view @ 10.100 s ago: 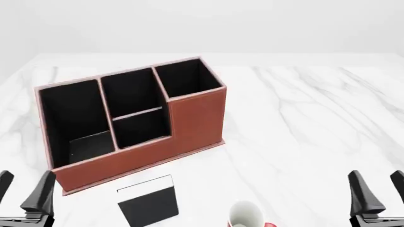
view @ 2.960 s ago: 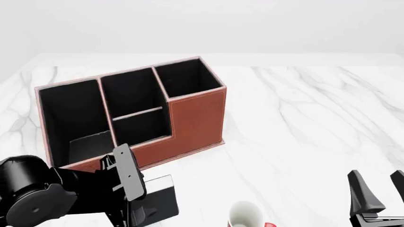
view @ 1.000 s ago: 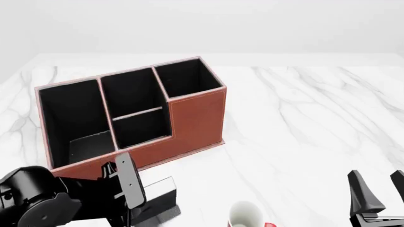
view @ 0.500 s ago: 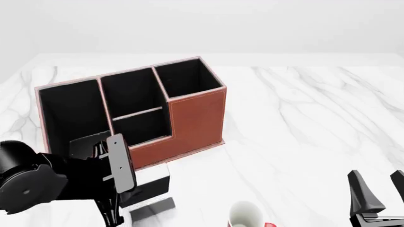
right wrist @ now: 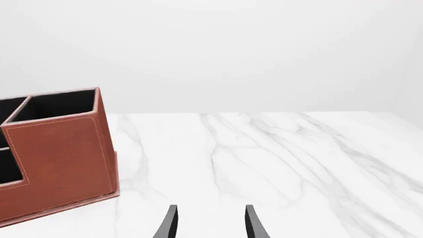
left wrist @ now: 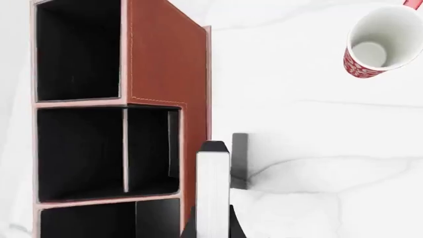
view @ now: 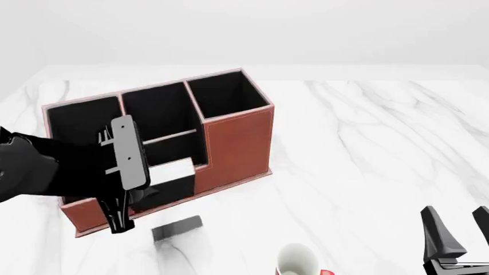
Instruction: Pick up the book and place it in the front compartment of the caddy.
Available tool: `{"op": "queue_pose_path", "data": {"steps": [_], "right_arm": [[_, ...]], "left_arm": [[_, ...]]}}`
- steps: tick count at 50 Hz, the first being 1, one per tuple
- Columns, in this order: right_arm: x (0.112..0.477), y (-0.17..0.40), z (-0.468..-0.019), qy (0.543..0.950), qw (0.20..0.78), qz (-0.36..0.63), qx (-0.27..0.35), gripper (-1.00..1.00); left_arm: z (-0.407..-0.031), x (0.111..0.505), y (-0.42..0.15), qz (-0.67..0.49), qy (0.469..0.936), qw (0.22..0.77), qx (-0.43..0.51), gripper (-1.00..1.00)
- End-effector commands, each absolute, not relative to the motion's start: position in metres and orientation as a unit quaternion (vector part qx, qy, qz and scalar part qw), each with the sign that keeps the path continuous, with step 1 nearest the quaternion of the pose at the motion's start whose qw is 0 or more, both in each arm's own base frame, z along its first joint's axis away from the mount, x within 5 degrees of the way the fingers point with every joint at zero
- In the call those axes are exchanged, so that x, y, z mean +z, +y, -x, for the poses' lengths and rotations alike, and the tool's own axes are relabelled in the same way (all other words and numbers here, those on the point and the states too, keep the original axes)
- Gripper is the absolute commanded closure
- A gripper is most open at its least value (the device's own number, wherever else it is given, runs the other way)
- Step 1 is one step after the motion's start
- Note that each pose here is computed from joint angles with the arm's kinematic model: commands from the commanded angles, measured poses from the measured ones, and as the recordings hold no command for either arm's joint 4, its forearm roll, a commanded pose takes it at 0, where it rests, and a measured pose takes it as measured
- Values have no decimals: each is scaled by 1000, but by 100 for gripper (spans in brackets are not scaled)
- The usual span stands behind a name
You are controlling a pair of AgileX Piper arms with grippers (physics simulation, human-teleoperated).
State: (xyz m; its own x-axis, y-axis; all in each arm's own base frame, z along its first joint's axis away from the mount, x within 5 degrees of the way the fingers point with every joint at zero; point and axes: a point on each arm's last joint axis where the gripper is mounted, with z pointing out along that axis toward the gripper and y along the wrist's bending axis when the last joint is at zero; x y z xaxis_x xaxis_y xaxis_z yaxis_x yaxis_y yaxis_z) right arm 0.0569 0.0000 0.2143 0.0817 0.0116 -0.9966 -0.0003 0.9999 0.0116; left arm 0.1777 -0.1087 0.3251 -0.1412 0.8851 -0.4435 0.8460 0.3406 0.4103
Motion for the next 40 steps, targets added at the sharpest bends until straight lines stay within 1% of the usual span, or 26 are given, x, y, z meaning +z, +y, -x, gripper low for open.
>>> {"op": "queue_pose_path", "data": {"steps": [1, 4, 19, 21, 26, 34, 40], "right_arm": [[214, 0, -57, 677, 736, -3, 3, -100], [214, 0, -57, 677, 736, -3, 3, -100], [214, 0, -57, 677, 736, -3, 3, -100], [214, 0, -57, 677, 736, -3, 3, -100], [214, 0, -57, 677, 736, -3, 3, -100], [214, 0, -57, 677, 736, -3, 3, -100], [214, 0, -57, 677, 736, -3, 3, -100]], "left_arm": [[-196, 354, -98, -569, 747, 339, 65, 100], [-198, 366, -100, -566, 739, 358, 67, 100], [-223, 379, -98, -560, 733, 376, 92, 100], [-228, 382, -98, -558, 727, 387, 99, 100], [-235, 382, -96, -555, 729, 386, 104, 100], [-244, 380, -90, -561, 719, 392, 124, 100], [-251, 371, -84, -568, 711, 390, 143, 100]]}}
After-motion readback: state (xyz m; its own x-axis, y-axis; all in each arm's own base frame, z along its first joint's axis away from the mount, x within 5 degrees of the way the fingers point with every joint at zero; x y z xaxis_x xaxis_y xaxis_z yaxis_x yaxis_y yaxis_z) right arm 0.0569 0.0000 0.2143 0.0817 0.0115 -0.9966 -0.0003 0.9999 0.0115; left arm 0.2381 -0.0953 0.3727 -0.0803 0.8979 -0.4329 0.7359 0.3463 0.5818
